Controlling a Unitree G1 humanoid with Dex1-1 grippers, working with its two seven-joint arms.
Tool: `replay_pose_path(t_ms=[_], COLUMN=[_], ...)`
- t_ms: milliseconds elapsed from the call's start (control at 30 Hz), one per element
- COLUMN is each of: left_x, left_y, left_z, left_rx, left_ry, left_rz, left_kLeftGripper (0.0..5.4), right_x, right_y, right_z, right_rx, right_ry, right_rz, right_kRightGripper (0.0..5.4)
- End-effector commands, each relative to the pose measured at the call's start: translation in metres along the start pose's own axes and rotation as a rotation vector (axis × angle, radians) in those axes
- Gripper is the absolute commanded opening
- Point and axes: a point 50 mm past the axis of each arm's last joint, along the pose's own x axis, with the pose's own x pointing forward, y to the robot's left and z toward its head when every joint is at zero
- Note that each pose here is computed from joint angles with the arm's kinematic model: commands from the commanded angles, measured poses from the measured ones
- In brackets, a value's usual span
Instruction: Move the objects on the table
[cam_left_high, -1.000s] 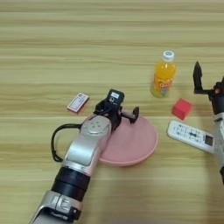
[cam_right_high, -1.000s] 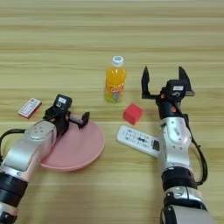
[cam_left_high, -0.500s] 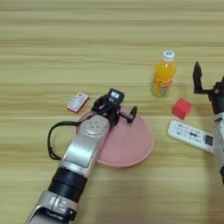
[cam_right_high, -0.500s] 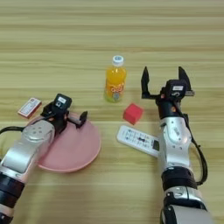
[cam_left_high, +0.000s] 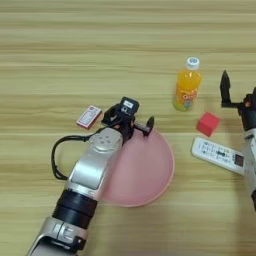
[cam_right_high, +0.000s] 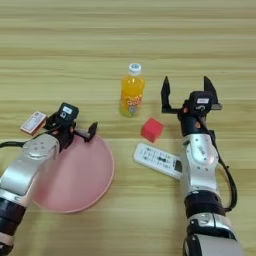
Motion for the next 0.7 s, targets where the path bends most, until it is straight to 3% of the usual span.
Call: replay_pose_path(t_ms=[33, 300, 500, 600, 700], left_x=[0.000, -0.007, -0.017, -0.023, -0.027], left_y=[0.001, 0.003, 0.013, 0.019, 0.028], left_z=[0.010, 0.031, 0.063, 0.077, 0.086], left_rx=[-0.007, -0.019, -0.048, -0.095, -0.085], left_ry=[-0.040, -0.147, -0.315, -0.392, -0.445], left_rz=[0.007, -0.011, 0.003, -0.002, 0.031], left_kLeftGripper=[5.39, 5.39, 5.39, 5.39, 5.39], right_x=[0.007, 0.007, 0.007, 0.007, 0.007], right_y=[0.001, 0.001, 0.000, 0.000, 0.000], right_z=[0.004, 0.004, 0.004, 0.004, 0.004], right_rx=[-0.002, -0.004, -0.005, -0.006, -0.006], right_ry=[-0.018, -0.018, -0.018, -0.018, -0.018], right_rz=[0.003, 0.004, 0.004, 0.004, 0.004], right_kRightGripper=[5.40, 5.40, 5.40, 5.40, 5.40])
